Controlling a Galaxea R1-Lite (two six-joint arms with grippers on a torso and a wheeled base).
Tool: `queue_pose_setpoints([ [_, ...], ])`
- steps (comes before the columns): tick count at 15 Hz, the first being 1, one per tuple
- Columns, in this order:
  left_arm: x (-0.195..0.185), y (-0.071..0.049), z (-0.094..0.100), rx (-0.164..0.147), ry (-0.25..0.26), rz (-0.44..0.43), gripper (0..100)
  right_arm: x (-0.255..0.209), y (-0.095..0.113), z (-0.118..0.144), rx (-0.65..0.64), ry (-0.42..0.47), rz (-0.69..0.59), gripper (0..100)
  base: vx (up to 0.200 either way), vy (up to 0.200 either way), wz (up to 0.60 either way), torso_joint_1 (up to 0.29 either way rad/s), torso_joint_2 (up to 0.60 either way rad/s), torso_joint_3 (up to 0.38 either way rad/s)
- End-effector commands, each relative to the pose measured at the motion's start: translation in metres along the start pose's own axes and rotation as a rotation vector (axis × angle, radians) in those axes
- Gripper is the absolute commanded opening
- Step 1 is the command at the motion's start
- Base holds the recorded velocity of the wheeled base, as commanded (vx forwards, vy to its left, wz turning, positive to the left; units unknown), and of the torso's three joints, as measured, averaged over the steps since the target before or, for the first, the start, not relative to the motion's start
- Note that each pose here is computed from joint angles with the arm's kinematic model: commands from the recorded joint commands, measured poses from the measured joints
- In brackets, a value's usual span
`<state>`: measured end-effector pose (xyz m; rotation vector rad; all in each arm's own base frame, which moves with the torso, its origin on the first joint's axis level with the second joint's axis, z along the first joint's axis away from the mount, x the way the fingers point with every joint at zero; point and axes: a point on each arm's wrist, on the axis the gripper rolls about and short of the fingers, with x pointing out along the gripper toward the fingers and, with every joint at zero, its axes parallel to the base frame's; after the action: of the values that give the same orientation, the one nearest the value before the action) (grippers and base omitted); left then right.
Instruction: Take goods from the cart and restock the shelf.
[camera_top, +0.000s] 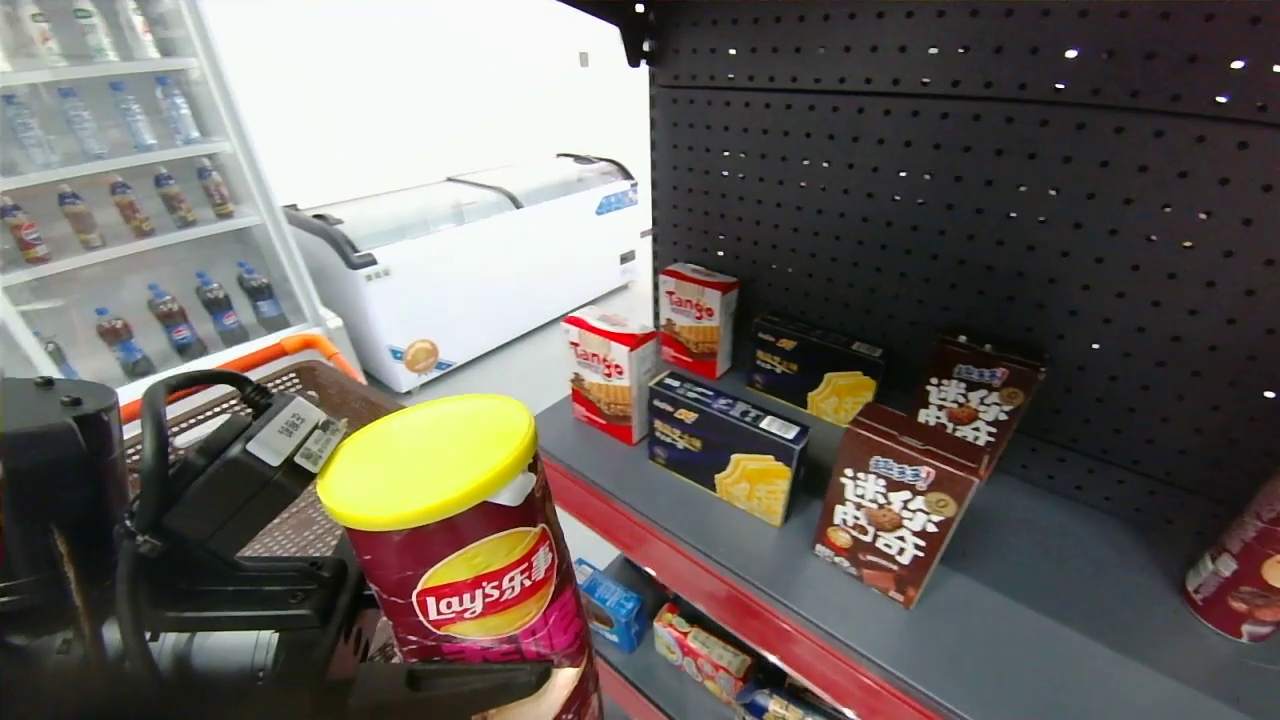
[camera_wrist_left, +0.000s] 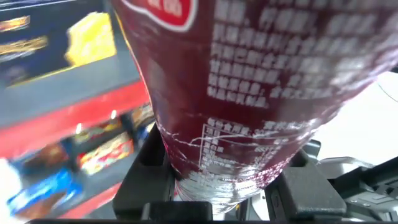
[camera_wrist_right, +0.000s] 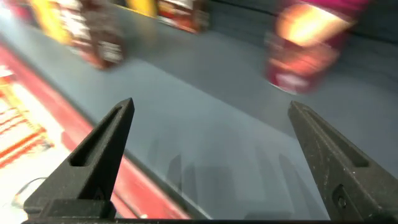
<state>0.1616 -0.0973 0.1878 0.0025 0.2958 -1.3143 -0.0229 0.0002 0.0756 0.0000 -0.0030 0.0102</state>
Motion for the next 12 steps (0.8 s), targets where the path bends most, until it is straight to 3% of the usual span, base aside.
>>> queue_pose_setpoints([
  [1, 0.0002, 0.0003, 0.0006, 0.002, -0.002, -0.001, 0, 0.0001, 0.0, 0.0002, 0.0, 0.0, 0.001, 100, 0.0, 0.0, -0.6, 0.017, 0.0, 0.002],
  [12, 0.0004, 0.0001, 0.0006, 0.002, -0.002, -0.001, 0, 0.0001, 0.0, 0.0002, 0.0, 0.0, 0.001, 100, 0.0, 0.0, -0.6, 0.001, 0.0, 0.003],
])
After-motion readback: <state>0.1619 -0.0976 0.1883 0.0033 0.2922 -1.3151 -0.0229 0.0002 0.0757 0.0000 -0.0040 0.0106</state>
